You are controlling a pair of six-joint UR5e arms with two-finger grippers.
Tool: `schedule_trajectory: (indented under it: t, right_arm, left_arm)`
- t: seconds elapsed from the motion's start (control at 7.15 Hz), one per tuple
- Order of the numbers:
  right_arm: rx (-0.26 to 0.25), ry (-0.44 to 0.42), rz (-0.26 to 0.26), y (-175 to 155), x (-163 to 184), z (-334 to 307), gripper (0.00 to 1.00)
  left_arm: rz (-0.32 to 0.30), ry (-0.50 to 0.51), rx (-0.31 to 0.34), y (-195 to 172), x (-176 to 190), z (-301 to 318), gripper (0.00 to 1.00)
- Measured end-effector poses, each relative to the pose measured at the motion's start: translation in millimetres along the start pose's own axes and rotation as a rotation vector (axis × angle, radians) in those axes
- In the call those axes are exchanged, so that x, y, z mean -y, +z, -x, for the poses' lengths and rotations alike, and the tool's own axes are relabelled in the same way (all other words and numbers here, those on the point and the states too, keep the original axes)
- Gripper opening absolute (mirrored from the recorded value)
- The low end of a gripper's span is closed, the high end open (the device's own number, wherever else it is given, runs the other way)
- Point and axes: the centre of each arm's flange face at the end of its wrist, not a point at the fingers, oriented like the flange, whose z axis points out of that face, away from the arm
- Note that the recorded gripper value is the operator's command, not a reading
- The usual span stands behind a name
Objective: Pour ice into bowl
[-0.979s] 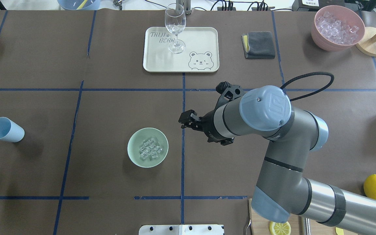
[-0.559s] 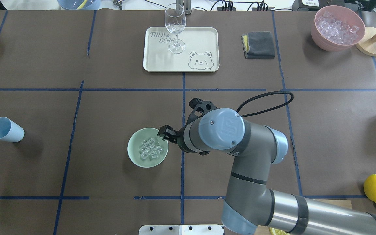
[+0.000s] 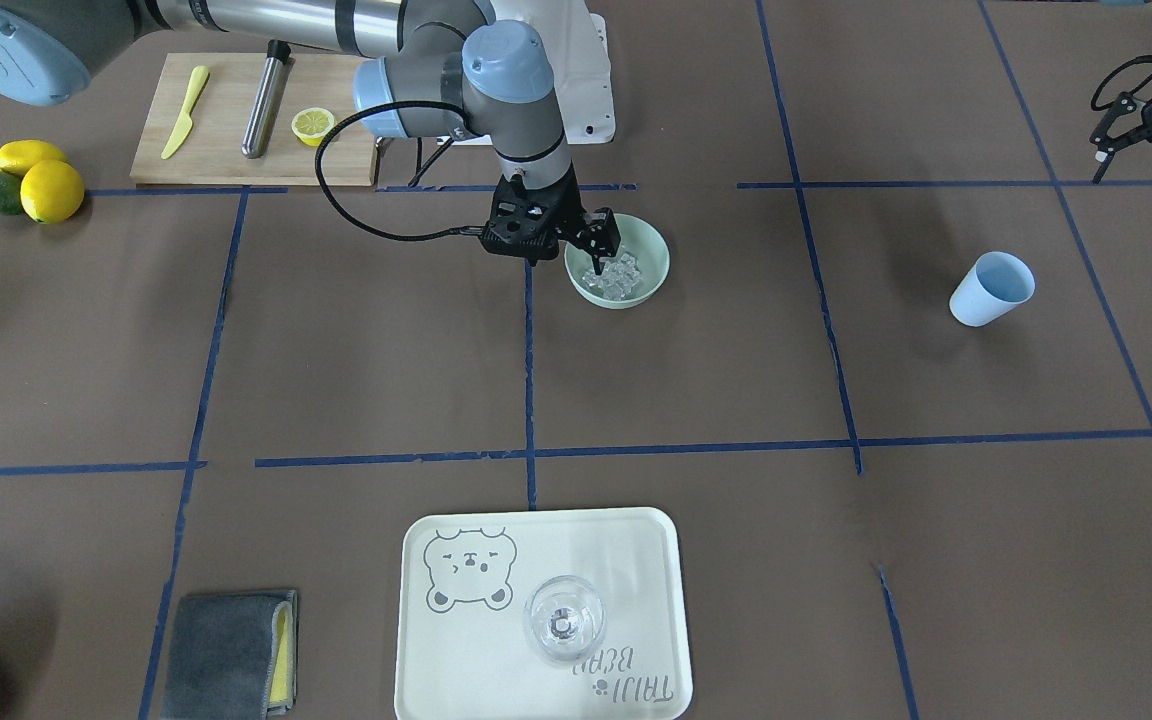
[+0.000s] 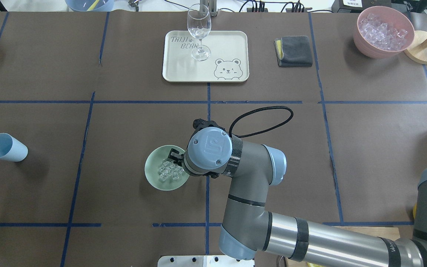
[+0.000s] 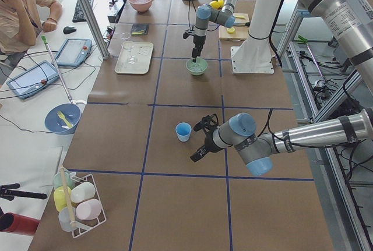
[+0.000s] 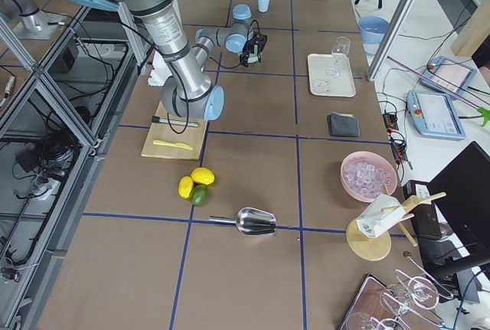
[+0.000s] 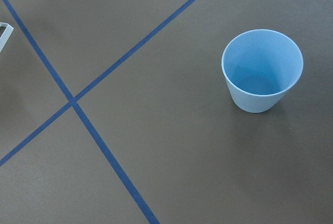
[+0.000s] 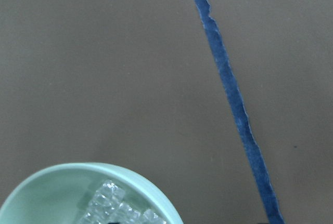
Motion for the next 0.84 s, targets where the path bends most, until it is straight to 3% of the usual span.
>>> schedule_trajectory:
  t: [0.56,0.84]
  right_arm:
    - [-0.005,-0.061,0.03,-4,-8,-1,0.0]
    - [0.018,-0.072,0.034,-44,-2,-19,0.0]
  left_arm:
    - [-0.002,-0.009,0.006,-1,-1,2,1.0]
    - [-0.004,-0.012,0.01,-2,-2,3,1.0]
